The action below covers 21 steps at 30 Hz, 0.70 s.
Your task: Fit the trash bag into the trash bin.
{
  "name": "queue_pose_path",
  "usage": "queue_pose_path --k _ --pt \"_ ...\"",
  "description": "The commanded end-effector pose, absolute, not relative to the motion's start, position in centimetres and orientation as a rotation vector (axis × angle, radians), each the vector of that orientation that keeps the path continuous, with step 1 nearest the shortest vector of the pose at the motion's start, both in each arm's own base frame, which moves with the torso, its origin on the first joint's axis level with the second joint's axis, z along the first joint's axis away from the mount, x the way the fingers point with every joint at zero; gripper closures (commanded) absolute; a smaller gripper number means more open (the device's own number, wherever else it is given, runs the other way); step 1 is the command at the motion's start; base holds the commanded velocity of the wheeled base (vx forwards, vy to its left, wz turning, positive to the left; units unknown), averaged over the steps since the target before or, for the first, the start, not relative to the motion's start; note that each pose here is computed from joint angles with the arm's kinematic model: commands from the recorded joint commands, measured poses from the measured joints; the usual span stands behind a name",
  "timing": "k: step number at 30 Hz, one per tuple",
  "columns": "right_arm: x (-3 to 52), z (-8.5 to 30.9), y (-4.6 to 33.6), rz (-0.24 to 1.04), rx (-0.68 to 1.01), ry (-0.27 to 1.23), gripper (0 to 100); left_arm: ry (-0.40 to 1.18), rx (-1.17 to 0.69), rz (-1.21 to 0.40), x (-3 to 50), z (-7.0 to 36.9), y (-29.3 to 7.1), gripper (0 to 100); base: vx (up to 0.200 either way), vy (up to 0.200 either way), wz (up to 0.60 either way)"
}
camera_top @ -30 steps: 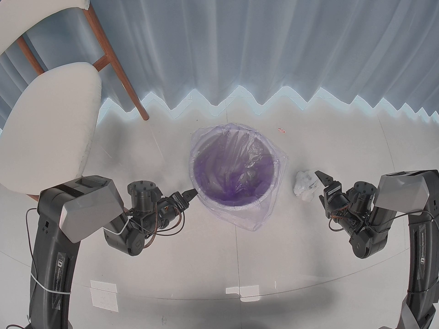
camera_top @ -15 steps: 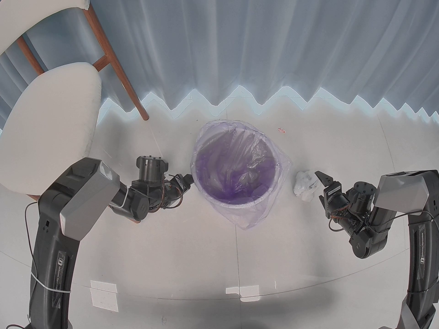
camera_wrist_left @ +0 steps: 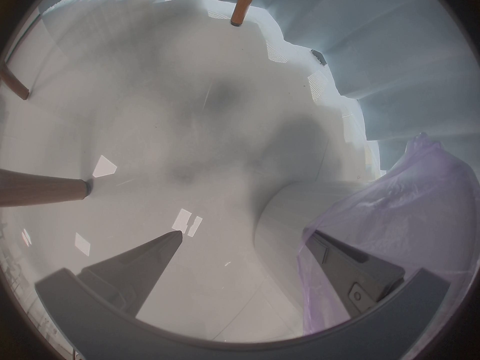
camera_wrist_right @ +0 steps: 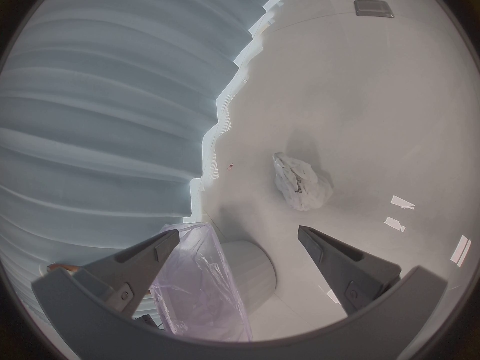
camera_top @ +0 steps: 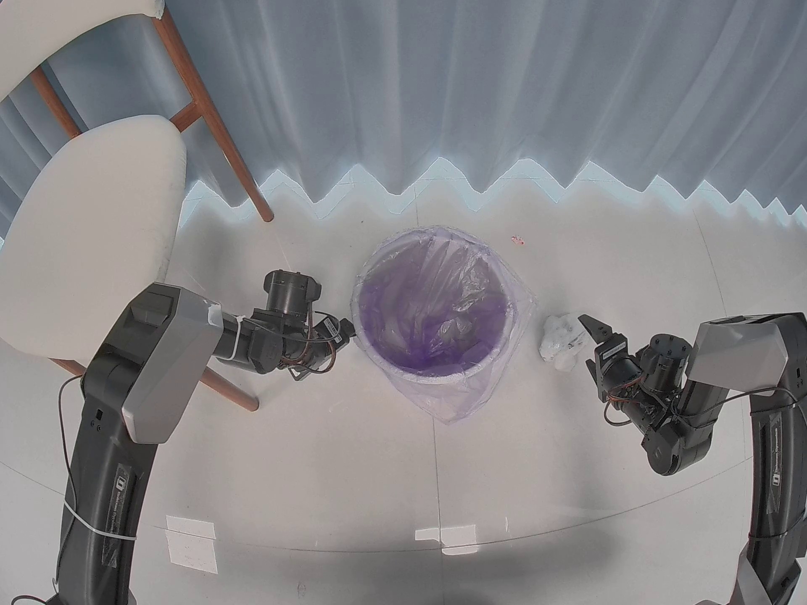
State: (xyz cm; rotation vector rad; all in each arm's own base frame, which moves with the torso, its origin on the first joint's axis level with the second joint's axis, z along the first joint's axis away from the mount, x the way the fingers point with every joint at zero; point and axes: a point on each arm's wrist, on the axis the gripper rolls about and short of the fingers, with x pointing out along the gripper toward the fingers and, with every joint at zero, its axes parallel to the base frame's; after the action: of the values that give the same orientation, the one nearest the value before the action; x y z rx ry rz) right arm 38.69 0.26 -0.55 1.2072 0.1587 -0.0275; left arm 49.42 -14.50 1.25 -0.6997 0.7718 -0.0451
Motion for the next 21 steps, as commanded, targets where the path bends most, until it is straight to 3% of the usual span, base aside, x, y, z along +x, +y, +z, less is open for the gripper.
queue_pose_path --k 1,13,21 --pt "38.7 -0.4 0.3 -0.017 1.207 0.145 0 0.755 -0.694 -0.048 49.6 2.0 -14.8 0 0.0 0.0 0.0" --pt "38.8 -0.5 0.3 -0.014 1.207 0.145 0 0.727 -0.674 -0.03 46.6 7.3 -14.3 0 0.0 0.0 0.0" --pt "38.8 -0.2 0.2 -0.014 1.213 0.137 0 0.769 -0.651 -0.036 40.4 11.1 -13.1 0 0.0 0.0 0.0"
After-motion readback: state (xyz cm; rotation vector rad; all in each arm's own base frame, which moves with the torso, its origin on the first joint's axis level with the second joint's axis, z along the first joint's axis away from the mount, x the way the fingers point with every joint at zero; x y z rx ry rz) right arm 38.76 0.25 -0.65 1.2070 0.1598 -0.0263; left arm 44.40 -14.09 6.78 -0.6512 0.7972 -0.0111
